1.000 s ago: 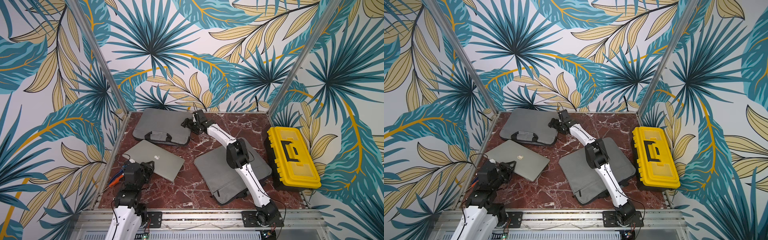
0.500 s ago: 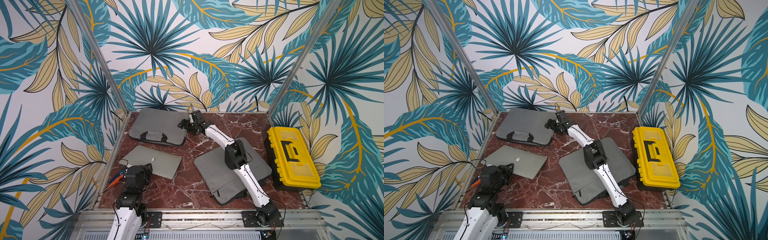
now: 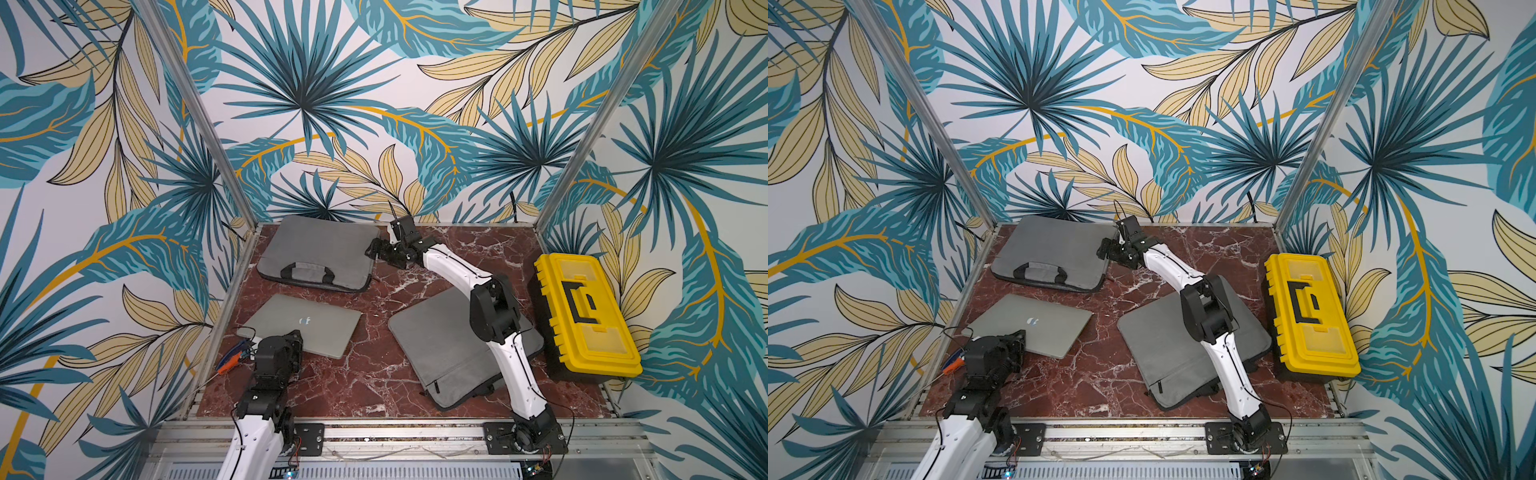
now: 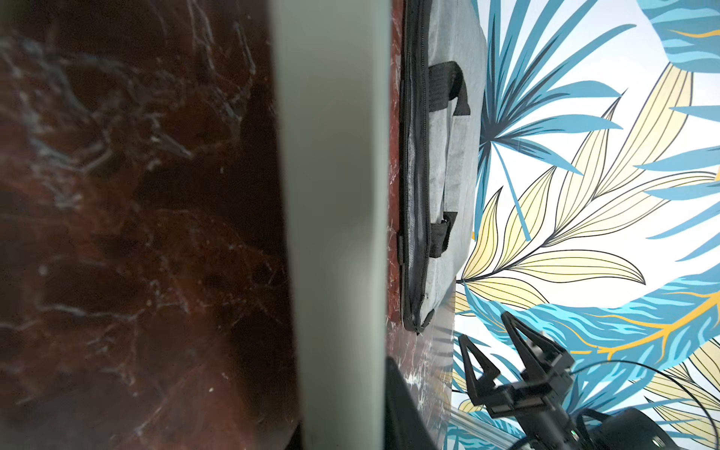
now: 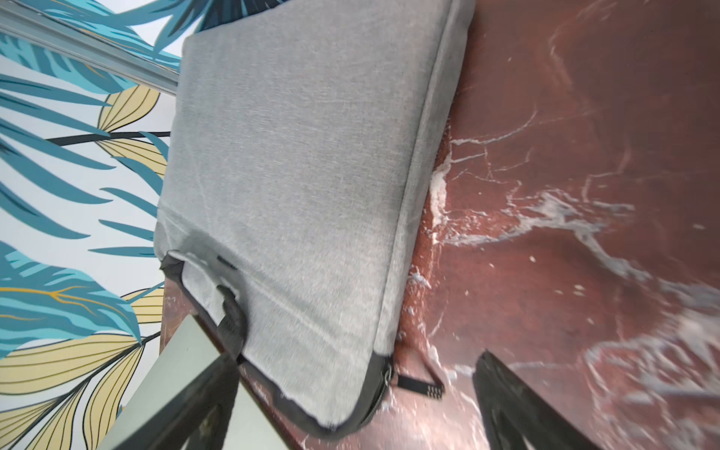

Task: Open the zippered laptop bag and take out the laptop
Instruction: Place the laptop at the center of the board.

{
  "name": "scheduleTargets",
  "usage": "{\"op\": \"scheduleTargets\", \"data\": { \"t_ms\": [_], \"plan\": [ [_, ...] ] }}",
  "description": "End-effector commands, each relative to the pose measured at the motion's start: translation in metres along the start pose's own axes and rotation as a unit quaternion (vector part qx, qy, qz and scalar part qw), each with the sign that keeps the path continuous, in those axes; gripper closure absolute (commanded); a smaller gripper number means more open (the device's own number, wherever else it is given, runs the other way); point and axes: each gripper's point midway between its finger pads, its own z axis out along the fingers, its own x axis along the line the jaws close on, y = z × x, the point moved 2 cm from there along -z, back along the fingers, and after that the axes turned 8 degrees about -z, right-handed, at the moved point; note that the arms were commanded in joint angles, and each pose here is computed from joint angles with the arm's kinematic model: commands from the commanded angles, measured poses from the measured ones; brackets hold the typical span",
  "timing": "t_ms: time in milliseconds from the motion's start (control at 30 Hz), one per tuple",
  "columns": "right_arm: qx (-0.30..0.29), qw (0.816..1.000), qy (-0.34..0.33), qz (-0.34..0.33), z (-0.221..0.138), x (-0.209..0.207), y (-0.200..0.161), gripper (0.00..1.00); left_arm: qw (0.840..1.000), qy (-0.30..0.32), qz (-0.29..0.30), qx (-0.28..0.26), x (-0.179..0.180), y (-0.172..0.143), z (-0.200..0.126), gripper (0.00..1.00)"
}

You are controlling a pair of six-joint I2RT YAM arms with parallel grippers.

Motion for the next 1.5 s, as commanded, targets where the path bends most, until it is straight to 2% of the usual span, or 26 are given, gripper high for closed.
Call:
{"op": "scheduleTargets", "data": {
  "t_ms": [0,100,400,467,567,700,1000,1467],
  "plan": [
    [-0.021,0.999,-0.007,-0.029,-0.021,0.005,0.005,0.05,0.999,-0.028,0.000,-0.014,-0.005,0.005,0.004,0.80],
    [-0.030,0.999,-0.018,-0.042,-0.036,0.005,0.005,0.05,1.000,-0.020,-0.004,-0.015,0.002,0.005,0.006,0.76],
    [-0.045,0.996,-0.036,-0.065,-0.063,0.004,0.005,0.04,0.999,0.021,-0.021,-0.018,0.027,0.007,0.012,0.76],
    [-0.047,0.996,-0.037,-0.066,-0.066,0.003,0.004,0.04,0.999,0.023,-0.020,-0.034,0.030,0.012,0.012,0.75],
    [-0.049,0.996,-0.038,-0.070,-0.069,0.005,0.005,0.04,0.999,0.027,-0.023,-0.038,0.034,0.013,0.012,0.67],
    [-0.053,0.995,-0.037,-0.071,-0.074,0.005,0.006,0.04,0.998,0.031,-0.026,-0.041,0.038,0.014,0.013,0.62],
    [-0.058,0.996,-0.032,-0.067,-0.073,0.006,0.006,0.04,0.998,0.034,-0.015,-0.045,0.039,0.015,0.018,0.61],
    [-0.062,0.995,-0.034,-0.070,-0.078,0.008,0.008,0.04,0.993,0.106,0.044,0.021,0.030,-0.016,0.045,0.61]
  ]
}}
